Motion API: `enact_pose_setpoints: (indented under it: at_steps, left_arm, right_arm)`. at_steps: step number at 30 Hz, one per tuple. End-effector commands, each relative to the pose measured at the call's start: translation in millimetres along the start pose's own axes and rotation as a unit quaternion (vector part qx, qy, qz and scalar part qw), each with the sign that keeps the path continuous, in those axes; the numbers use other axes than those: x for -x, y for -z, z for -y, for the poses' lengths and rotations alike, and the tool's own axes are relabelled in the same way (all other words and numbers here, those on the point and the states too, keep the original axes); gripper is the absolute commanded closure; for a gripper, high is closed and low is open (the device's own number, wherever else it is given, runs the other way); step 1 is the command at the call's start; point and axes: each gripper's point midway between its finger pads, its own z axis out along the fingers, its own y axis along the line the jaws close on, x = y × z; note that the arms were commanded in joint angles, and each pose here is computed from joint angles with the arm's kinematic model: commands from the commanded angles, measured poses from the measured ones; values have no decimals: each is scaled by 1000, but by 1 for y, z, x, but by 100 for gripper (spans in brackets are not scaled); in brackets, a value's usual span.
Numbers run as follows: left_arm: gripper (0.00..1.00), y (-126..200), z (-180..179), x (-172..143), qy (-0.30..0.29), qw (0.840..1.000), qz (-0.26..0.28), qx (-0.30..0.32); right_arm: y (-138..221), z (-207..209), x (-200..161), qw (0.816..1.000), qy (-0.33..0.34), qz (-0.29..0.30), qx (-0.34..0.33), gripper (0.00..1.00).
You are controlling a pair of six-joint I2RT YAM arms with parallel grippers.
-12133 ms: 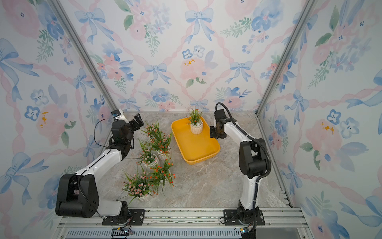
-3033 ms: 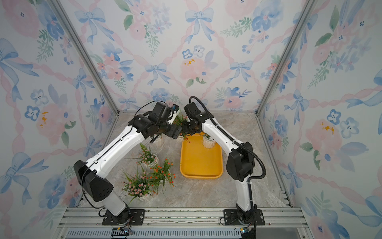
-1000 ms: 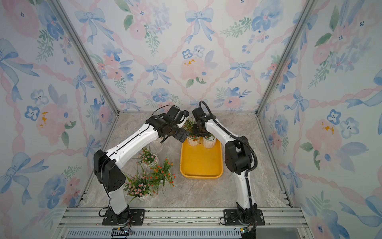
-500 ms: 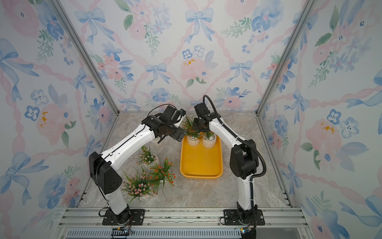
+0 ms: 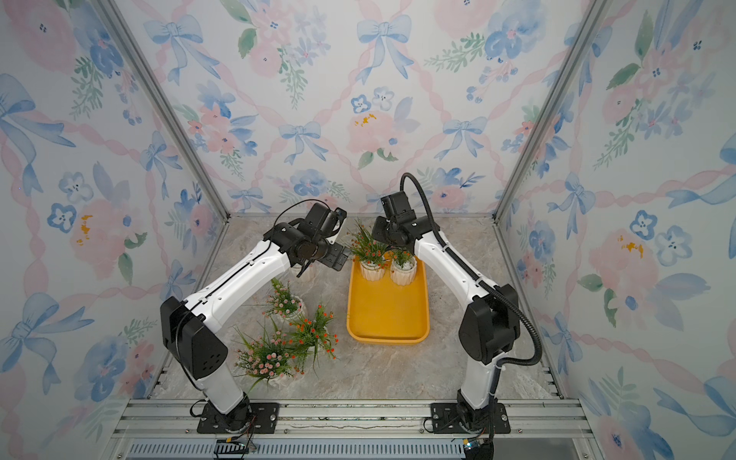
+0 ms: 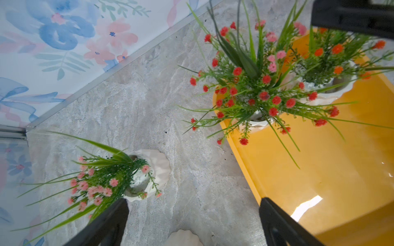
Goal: Put the potted gypsophila into the storage box
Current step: Place the baby's breath potted plant at the storage box, then pick up the baby's breath potted plant from the center of the board.
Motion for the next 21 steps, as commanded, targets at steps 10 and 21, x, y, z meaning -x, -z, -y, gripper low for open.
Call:
enact_pose_setpoints:
  at_steps: [10,21]
  left_arm:
    - [2,16,-61,-22,131,990,31,40]
    - [2,56,-75,-71,219,972,51,65]
  right_arm:
    - [-6,-75,-60,995,39,-51,71,63]
    - [-1,-99,-103,989,88,-69,93,42]
